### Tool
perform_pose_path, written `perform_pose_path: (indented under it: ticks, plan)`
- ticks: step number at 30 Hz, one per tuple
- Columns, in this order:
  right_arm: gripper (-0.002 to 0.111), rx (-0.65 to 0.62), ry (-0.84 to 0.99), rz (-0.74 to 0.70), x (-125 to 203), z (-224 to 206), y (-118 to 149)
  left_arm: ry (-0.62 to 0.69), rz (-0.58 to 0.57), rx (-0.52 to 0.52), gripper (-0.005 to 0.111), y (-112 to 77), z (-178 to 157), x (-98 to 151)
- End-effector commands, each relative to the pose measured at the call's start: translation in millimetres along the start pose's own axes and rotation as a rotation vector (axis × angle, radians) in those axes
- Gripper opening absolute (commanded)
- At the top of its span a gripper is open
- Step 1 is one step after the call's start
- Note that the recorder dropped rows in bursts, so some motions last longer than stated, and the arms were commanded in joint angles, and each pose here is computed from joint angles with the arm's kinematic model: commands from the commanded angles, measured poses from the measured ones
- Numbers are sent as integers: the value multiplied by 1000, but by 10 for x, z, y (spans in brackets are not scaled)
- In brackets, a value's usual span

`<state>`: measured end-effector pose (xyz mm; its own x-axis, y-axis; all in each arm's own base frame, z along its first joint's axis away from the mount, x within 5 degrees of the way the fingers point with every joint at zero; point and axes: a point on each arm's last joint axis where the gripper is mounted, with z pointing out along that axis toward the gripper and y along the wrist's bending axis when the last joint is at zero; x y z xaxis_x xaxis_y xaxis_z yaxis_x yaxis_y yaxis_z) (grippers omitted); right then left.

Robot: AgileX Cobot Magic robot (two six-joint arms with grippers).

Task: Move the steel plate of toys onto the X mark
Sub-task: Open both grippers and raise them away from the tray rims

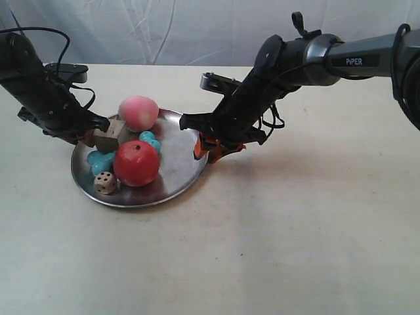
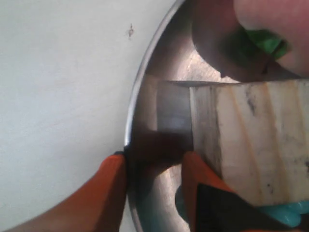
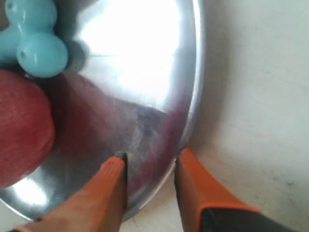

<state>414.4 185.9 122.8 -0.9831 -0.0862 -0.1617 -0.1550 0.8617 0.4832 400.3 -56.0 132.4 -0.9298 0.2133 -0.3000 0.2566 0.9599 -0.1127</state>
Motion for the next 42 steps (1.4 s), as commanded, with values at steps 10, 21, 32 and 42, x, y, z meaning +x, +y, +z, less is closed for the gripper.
perform_pose_path:
  ticks: [10,21,32,42]
  plan:
    - [53,112,16,-68,17,-241,36,-35,-27,-92,37,34,-254,-44]
    - [52,156,-40,-142,62,-864,285,-189,-61,-101,13,-70,-972,-111]
    - [0,186,-83,-240,346,-1592,546,-454,-36,-94,0,-276,-1951,177]
    - [0,167,-477,-304,1378,-2540,669,-820,-29,-98,0,-525,-2837,1129]
